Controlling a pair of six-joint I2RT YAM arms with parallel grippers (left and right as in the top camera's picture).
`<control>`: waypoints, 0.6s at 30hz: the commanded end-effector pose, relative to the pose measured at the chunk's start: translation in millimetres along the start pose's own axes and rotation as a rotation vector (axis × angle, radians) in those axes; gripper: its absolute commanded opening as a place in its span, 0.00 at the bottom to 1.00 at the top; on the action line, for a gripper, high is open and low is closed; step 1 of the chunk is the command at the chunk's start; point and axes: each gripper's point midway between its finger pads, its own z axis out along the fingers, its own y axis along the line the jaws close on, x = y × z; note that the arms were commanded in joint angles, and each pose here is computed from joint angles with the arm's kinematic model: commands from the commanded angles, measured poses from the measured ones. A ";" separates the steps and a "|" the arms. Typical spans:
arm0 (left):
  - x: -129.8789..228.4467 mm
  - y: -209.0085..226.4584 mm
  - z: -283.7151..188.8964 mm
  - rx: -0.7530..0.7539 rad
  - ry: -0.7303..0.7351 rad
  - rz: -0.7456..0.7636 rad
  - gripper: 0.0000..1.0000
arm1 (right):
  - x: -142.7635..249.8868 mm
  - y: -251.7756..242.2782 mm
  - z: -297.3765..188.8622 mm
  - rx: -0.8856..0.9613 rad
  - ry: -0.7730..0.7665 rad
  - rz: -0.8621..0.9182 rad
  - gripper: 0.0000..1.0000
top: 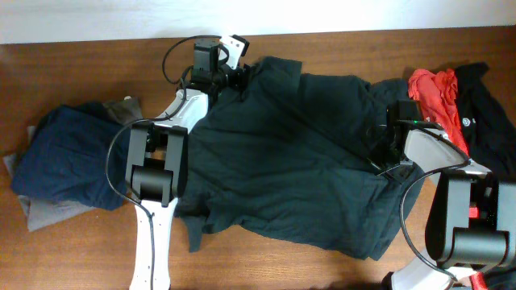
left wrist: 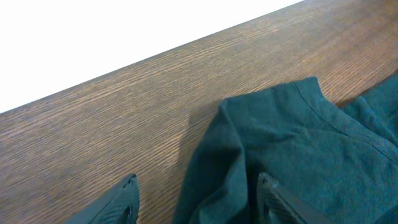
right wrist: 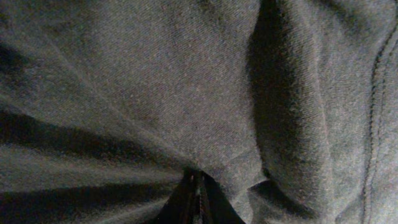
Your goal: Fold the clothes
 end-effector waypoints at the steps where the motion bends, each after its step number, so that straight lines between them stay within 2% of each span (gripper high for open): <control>1: -4.1 0.3 -0.6 0.017 -0.005 -0.024 0.61 | 26.6 -33.6 28.1 0.130 0.092 -0.002 0.10; 7: 21.1 -21.8 8.1 0.058 0.083 0.052 0.59 | 26.7 -33.3 28.1 0.129 0.093 -0.002 0.10; 11: 32.1 -25.6 15.3 0.061 0.098 0.062 0.50 | 28.2 -30.5 28.3 0.113 0.102 0.000 0.10; 18: 36.7 -14.7 18.9 0.007 0.099 0.066 0.05 | 28.9 -28.9 28.4 0.104 0.107 0.001 0.11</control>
